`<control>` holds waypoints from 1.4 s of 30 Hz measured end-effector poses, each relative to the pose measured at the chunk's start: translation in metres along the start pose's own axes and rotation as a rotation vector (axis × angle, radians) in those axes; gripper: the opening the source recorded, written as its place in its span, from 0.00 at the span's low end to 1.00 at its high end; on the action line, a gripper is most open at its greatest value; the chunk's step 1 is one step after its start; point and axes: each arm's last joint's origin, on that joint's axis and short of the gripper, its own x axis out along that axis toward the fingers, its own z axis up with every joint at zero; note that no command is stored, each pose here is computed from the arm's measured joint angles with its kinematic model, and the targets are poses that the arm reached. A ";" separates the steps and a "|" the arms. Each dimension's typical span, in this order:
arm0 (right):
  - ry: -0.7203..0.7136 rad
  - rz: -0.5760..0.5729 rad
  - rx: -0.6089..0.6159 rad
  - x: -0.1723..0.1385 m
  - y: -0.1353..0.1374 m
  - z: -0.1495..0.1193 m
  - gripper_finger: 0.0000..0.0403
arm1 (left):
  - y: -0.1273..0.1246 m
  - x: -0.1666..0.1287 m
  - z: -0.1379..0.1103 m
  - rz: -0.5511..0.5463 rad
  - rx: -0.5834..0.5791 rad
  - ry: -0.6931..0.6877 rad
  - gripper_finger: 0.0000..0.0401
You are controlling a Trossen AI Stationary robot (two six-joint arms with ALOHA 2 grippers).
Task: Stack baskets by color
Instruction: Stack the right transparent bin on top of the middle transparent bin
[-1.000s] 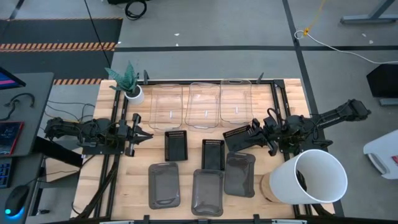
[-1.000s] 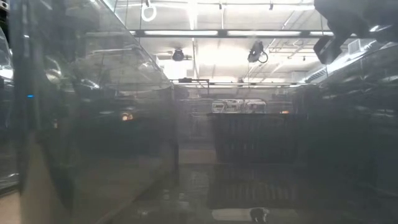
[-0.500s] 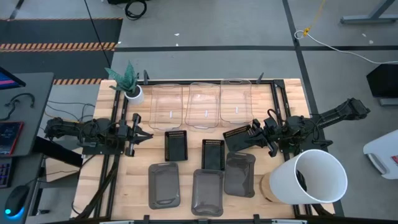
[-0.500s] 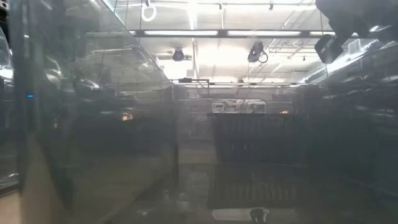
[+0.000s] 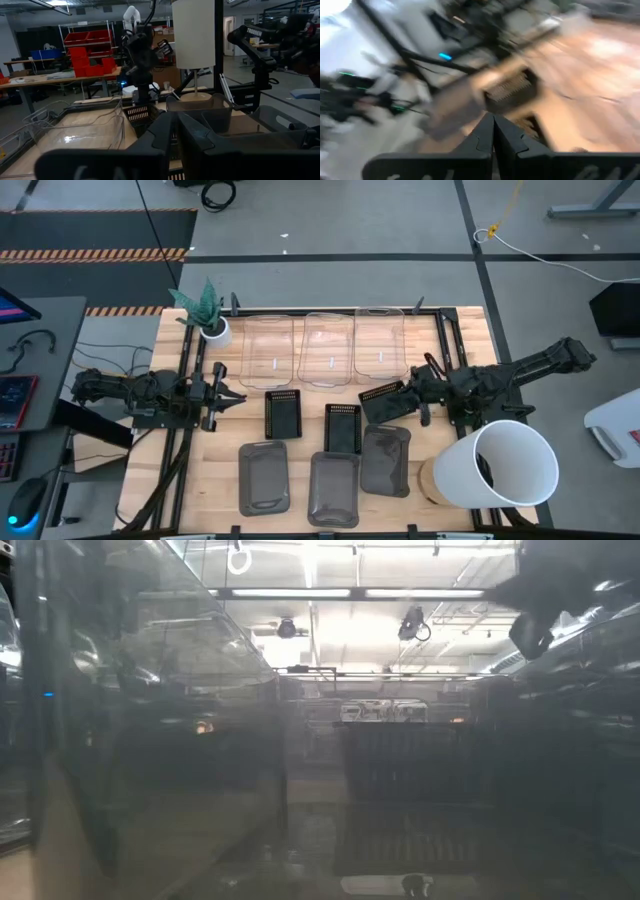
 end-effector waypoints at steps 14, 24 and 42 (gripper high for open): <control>0.055 -0.210 -0.113 -0.001 0.024 0.062 0.03 | 0.000 0.000 0.000 0.000 0.000 0.000 0.09; 0.360 -0.491 -0.138 0.014 0.008 0.091 0.03 | 0.000 0.000 0.000 0.000 0.000 0.000 0.07; 0.879 -0.542 -0.295 0.094 -0.029 0.103 0.36 | 0.000 0.000 0.000 0.000 0.000 0.000 0.07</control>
